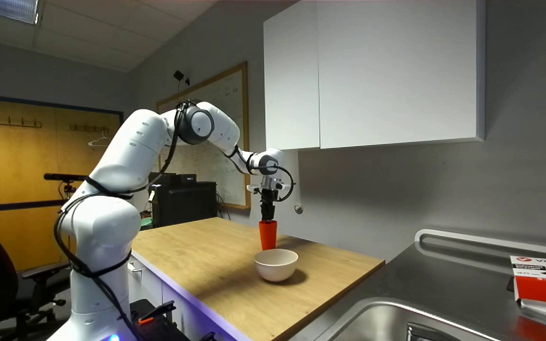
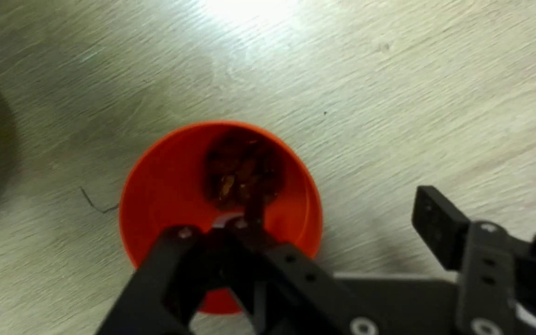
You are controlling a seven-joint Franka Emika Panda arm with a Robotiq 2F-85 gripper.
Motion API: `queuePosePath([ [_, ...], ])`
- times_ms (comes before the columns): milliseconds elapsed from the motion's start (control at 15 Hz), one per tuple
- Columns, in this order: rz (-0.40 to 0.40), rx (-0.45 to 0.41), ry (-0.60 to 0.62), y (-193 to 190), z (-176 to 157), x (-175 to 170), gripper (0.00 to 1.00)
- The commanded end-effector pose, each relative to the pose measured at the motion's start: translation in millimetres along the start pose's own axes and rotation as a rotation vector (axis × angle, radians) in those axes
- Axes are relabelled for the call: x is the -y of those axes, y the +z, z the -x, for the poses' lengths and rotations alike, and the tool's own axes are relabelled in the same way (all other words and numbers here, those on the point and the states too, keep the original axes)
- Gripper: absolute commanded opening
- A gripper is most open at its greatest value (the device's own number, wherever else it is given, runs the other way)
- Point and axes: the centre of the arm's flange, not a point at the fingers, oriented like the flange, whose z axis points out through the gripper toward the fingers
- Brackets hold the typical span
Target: Pour the contents of the cup into the bowl
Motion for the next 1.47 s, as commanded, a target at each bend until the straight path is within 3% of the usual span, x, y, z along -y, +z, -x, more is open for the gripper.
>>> queuePosePath([
  [0, 0.038, 0.001, 0.015, 5, 4, 10, 0.52],
  [467, 0.063, -0.023, 0.004, 3, 11, 10, 0.00],
  [1000, 0.004, -0.057, 0.027, -25, 18, -31, 0.01],
  [1400, -0.165, -0.108, 0.045, -52, 35, -96, 0.01],
])
